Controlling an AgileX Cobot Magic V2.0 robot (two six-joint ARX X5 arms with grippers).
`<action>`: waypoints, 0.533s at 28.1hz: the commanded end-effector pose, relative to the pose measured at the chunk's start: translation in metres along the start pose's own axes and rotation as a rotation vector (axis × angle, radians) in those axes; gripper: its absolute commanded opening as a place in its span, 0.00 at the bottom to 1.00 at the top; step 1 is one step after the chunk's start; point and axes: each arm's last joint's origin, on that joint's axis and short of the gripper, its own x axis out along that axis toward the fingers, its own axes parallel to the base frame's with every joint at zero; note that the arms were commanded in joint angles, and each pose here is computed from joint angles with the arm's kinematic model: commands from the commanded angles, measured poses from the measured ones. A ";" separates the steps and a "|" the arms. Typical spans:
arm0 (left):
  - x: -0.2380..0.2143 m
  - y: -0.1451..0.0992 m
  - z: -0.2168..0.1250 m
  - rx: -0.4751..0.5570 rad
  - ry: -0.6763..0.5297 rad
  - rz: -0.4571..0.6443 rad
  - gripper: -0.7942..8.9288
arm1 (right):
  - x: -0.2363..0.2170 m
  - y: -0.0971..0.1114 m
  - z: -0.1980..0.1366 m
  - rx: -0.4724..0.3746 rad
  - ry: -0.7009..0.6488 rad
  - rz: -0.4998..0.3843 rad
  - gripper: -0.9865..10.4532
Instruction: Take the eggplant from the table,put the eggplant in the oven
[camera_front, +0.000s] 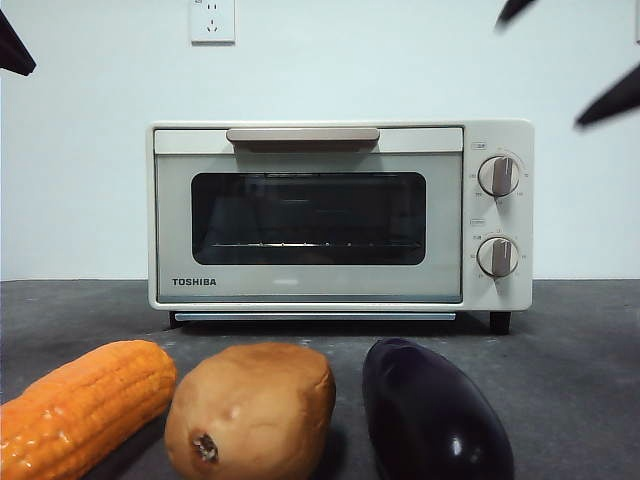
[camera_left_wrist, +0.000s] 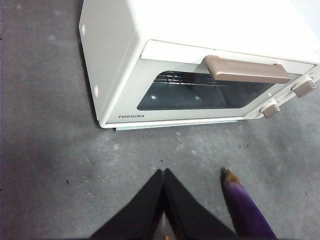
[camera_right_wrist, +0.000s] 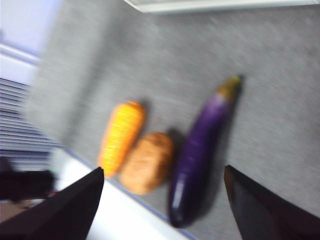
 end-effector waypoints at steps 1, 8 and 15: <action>-0.002 -0.003 0.006 0.021 -0.018 -0.011 0.09 | 0.019 0.009 0.002 0.004 0.029 -0.095 0.43; -0.001 -0.003 0.006 0.020 -0.015 -0.010 0.09 | 0.081 0.031 0.007 -0.072 0.145 -0.308 0.43; -0.001 -0.003 0.006 0.023 -0.015 -0.010 0.09 | 0.160 0.029 0.008 -0.095 0.310 -0.458 0.41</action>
